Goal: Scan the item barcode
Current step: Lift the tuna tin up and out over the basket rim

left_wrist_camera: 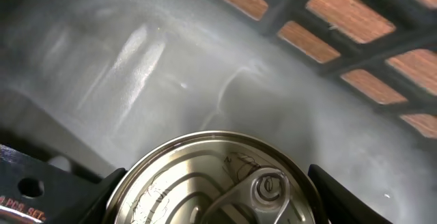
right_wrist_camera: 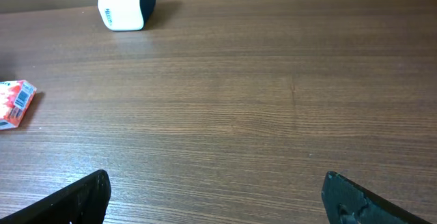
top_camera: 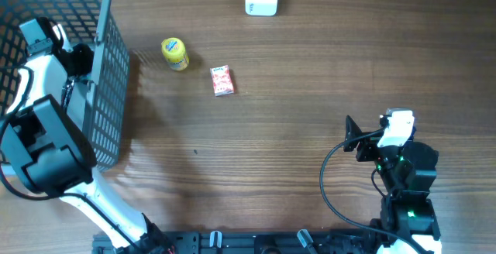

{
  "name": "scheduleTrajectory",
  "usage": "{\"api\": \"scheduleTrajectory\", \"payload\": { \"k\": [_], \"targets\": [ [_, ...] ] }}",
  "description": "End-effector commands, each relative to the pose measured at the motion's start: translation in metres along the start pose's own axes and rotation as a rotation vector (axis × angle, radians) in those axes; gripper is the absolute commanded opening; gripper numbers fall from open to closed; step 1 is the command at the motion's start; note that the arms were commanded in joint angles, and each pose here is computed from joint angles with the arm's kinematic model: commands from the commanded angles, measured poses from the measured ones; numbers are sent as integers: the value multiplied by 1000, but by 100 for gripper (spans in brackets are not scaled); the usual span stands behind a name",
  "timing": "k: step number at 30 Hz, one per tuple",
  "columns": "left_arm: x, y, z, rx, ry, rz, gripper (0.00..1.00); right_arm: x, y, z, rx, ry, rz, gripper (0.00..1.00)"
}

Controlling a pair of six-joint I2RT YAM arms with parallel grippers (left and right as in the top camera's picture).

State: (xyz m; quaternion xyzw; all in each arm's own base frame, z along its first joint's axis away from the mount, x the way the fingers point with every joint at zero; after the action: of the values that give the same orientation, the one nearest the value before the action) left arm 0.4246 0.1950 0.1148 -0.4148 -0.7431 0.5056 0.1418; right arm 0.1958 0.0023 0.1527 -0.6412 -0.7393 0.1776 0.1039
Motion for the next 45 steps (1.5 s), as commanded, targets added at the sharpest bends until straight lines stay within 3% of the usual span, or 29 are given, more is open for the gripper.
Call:
{"api": "scheduleTrajectory", "payload": {
  "k": [1,45],
  "targets": [
    [-11,-34,-13,-73,0,39,49,-2,-2,-8,-21,-5,9,100],
    [-29,-189,-33,-335,19,126,49,-2,-2,-9,-24,-6,9,100]
  ]
}}
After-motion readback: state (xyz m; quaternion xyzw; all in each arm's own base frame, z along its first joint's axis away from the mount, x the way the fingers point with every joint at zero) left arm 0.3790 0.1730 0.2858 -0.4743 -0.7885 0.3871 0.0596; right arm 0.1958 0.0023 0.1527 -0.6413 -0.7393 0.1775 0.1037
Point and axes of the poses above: each gripper's point midway between its finger pads, its own y axis out along the fingers, its own x axis along the line the jaws close on, z = x × y, the point moved 8 cm from there along -y, back along the fingers, and after that the axes turned 11 degrees about -y, right-handed, at the moved point
